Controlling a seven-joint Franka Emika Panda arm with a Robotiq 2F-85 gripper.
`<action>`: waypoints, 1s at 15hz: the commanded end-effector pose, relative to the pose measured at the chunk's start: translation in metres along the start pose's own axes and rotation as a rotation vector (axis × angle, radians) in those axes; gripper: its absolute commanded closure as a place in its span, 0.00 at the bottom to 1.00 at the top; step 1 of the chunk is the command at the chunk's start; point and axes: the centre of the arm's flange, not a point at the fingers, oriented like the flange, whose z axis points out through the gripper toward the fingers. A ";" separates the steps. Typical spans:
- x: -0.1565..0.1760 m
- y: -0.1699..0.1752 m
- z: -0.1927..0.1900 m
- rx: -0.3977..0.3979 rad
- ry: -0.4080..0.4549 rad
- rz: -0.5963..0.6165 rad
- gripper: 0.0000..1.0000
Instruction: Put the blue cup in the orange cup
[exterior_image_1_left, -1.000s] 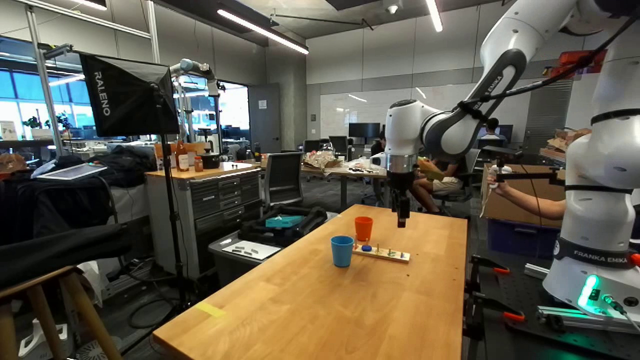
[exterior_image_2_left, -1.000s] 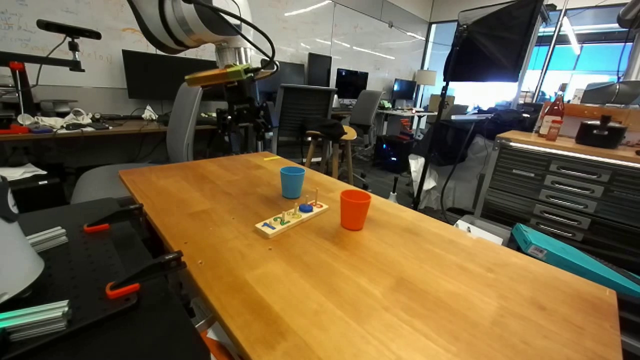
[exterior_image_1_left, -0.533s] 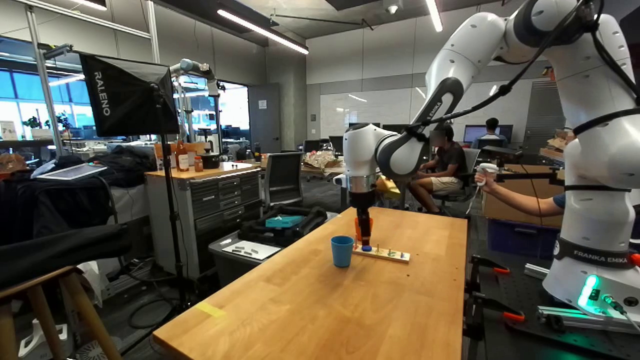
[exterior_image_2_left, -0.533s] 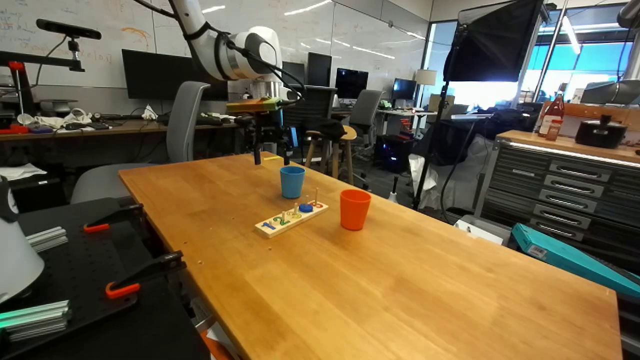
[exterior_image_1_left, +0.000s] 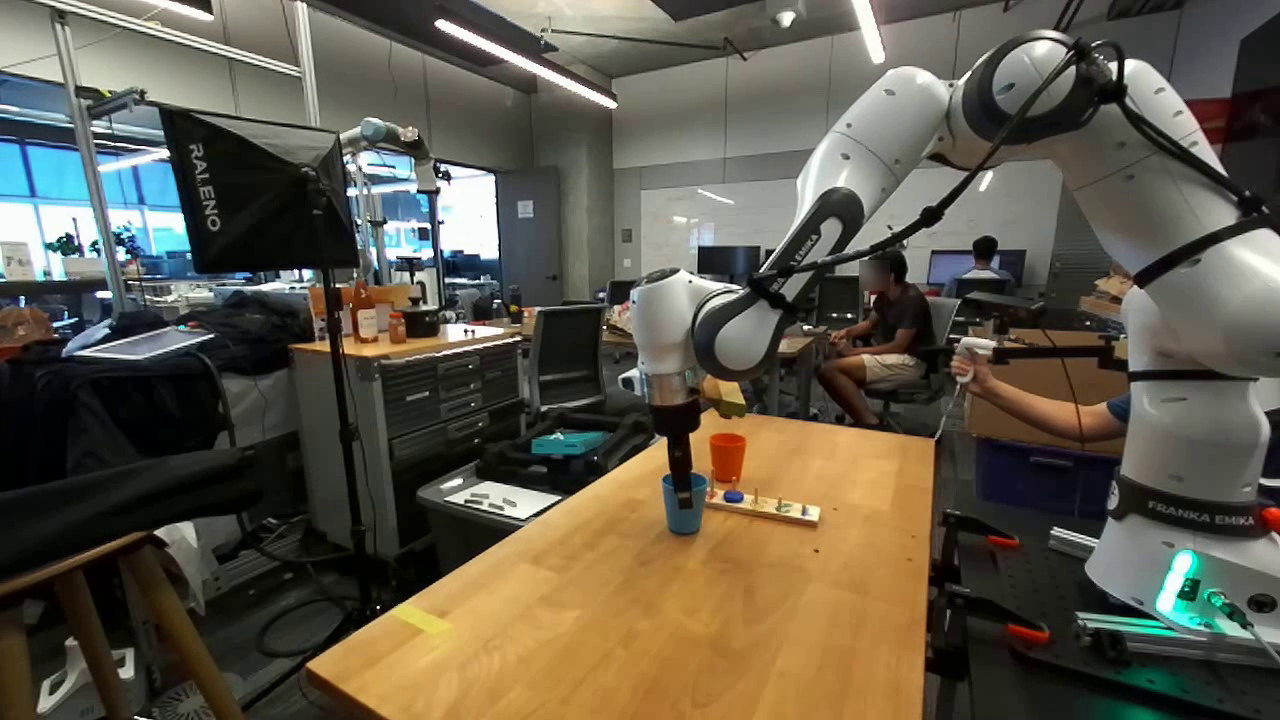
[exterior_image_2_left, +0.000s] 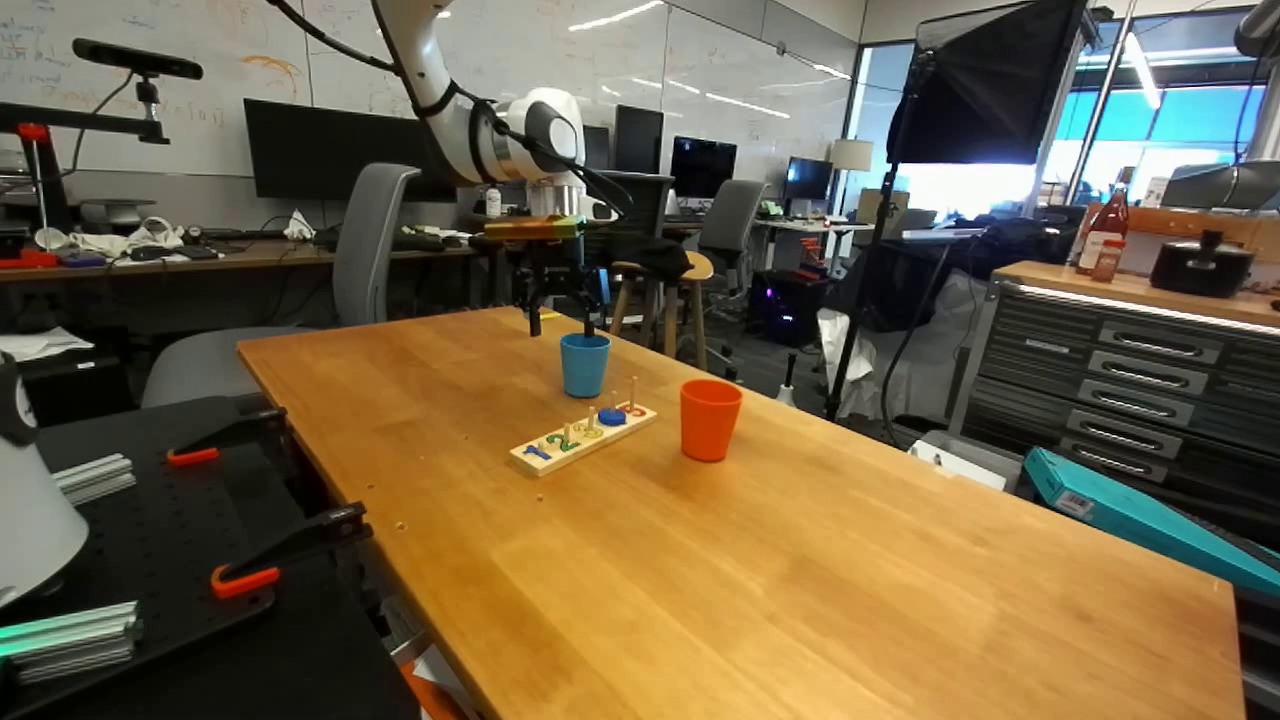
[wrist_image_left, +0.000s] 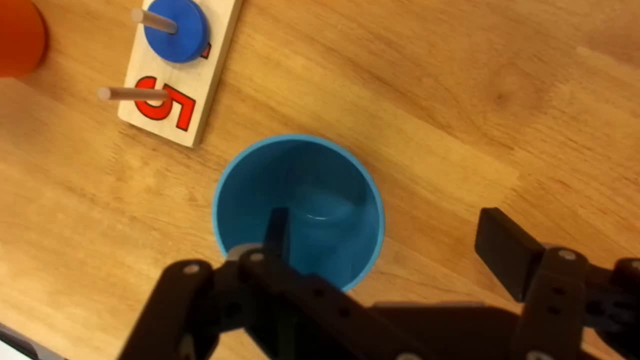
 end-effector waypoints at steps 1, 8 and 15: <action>0.006 -0.005 0.013 -0.002 -0.021 -0.007 0.34; -0.012 -0.012 0.024 0.013 -0.051 -0.014 0.89; -0.009 0.004 0.019 0.015 -0.055 0.011 0.98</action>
